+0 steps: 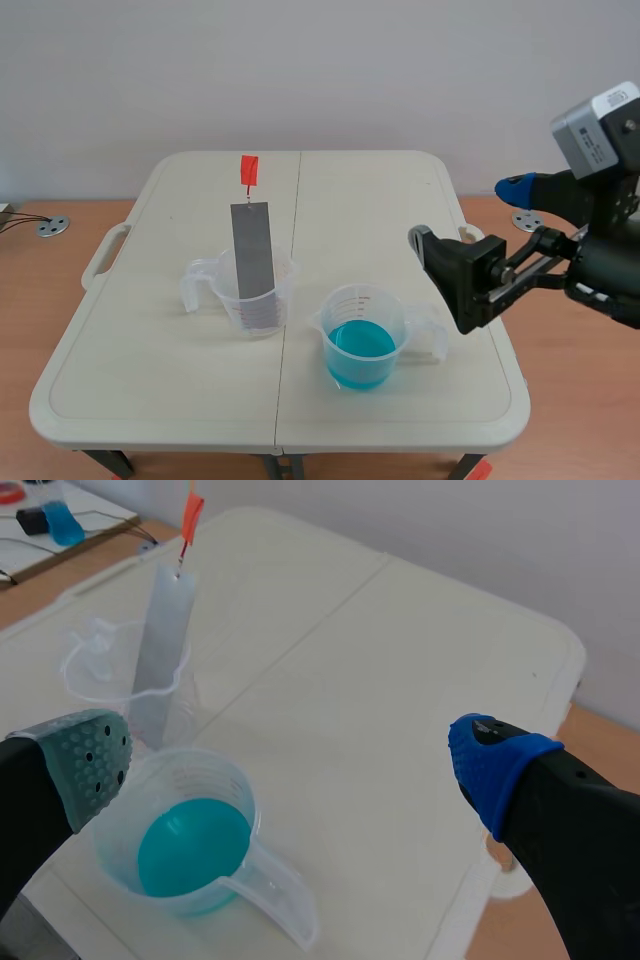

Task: Hold the metal plate by the orange handle, dip it into the blue solution, take it out and point at it, then put the plate back in the beaker on the left.
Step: 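Lift the metal plate out of the left beaker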

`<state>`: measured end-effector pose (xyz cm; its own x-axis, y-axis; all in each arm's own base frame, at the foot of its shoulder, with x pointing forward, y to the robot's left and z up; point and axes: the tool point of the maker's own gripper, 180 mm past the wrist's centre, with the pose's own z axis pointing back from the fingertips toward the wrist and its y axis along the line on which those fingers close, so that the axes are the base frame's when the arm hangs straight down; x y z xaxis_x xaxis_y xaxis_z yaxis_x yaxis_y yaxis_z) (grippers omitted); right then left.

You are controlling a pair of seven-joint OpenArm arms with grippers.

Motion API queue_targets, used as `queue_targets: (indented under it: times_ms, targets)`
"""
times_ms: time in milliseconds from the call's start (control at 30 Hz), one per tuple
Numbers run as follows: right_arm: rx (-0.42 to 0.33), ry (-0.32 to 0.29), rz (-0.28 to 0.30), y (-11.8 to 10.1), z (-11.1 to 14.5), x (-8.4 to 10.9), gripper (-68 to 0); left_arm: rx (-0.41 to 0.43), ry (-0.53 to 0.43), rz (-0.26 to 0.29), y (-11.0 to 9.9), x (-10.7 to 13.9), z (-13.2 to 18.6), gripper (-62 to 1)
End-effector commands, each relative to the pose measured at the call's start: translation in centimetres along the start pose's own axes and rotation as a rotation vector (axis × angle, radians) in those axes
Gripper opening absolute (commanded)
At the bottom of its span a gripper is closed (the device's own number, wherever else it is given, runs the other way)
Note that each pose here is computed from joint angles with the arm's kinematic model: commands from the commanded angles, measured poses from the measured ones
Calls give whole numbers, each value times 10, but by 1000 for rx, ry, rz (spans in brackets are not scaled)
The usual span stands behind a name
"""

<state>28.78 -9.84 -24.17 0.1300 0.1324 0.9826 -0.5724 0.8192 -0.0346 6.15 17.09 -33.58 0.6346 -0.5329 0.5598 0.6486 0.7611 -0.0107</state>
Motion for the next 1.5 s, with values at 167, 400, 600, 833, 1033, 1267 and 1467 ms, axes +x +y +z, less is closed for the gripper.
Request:
queue_targets:
  times_ms: [167, 400, 600, 833, 1033, 1267, 1467]
  targets:
    - [22, -74, -30, 4, -24, 27, -12, -6, -2, 9, -3, 2, 0, -577]
    - [60, -62, -64, 16, -53, 28, -12, -7, 5, 7, -3, 1, 0, -577]
    - [113, -66, -96, 32, -80, 27, -12, -7, 7, 7, -3, 0, 0, -577]
    - [159, -55, -116, 44, -110, 25, -12, -7, 8, 6, -3, 0, 0, -577]
    - [185, -40, -131, 50, -138, 23, -12, -7, 8, 6, -3, 0, 0, -577]
    - [228, -42, -134, 64, -165, 32, -12, -7, 29, 6, -3, -4, 0, -577]
    - [252, -41, -142, 74, -183, 39, -12, -13, 32, -6, -2, -4, 0, -577]
